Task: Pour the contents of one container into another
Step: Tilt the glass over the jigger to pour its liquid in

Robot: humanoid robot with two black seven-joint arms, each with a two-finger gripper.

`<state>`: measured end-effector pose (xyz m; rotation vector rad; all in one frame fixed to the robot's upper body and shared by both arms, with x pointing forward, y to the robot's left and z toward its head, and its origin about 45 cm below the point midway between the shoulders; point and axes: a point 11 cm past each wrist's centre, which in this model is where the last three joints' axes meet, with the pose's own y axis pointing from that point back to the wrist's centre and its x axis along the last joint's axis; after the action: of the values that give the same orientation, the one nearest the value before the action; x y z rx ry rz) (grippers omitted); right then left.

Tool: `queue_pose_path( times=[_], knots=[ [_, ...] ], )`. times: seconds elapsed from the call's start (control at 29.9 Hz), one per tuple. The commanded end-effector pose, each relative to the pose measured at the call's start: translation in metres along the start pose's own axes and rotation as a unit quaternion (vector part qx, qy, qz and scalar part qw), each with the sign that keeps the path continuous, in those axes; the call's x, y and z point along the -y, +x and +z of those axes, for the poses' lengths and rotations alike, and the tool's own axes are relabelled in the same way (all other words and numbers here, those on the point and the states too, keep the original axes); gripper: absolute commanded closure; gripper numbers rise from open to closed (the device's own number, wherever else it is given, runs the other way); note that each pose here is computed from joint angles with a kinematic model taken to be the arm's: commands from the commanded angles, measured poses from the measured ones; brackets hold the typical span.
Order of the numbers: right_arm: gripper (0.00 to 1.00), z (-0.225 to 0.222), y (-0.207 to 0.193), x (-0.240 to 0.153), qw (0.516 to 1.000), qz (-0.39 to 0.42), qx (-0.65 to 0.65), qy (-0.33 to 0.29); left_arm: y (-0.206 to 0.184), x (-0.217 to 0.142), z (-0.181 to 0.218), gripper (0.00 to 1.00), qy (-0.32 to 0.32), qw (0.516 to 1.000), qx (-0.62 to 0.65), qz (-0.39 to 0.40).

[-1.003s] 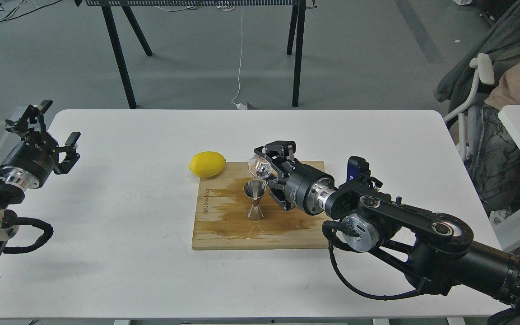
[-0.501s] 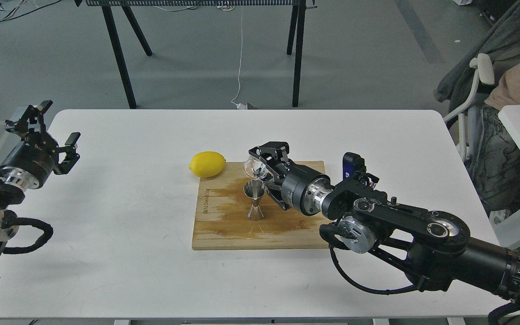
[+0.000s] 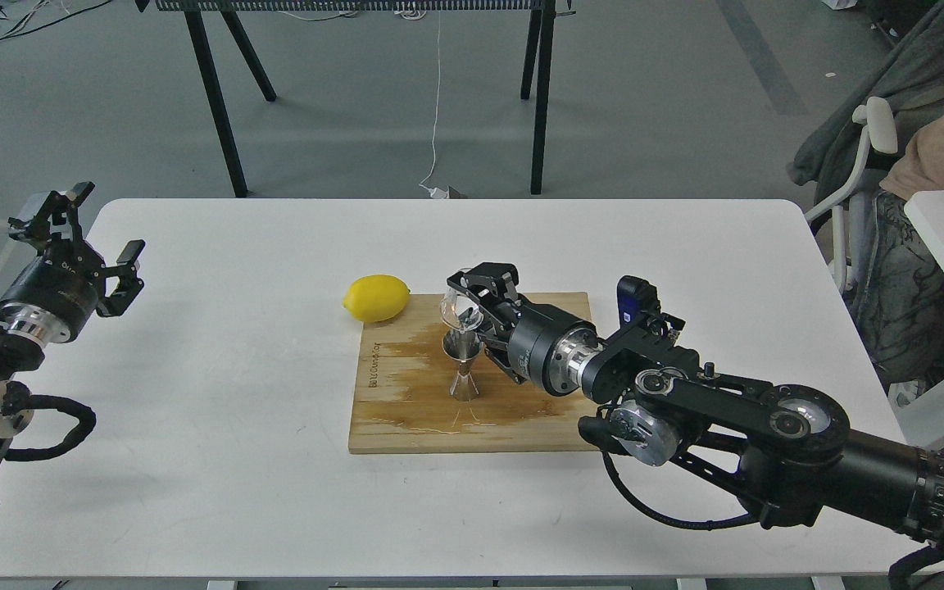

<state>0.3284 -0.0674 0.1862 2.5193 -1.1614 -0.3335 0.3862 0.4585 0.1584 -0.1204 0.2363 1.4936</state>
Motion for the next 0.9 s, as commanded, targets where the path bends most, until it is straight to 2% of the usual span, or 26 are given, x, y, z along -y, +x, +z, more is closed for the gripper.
queue_pose_path(
  times=[0.0, 0.87],
  knots=[
    [0.53, 0.0014, 0.0029, 0.0005, 1.000, 0.004, -0.003, -0.002, 0.0011, -0.0005, -0.0004, 0.01, 0.001, 1.000, 0.000, 0.002],
    [0.54, 0.0050, 0.0009, 0.0010, 0.998, -0.004, -0.064, -0.009, 0.0017, -0.0007, 0.0001, 0.01, 0.001, 1.000, 0.001, 0.002]
  ],
)
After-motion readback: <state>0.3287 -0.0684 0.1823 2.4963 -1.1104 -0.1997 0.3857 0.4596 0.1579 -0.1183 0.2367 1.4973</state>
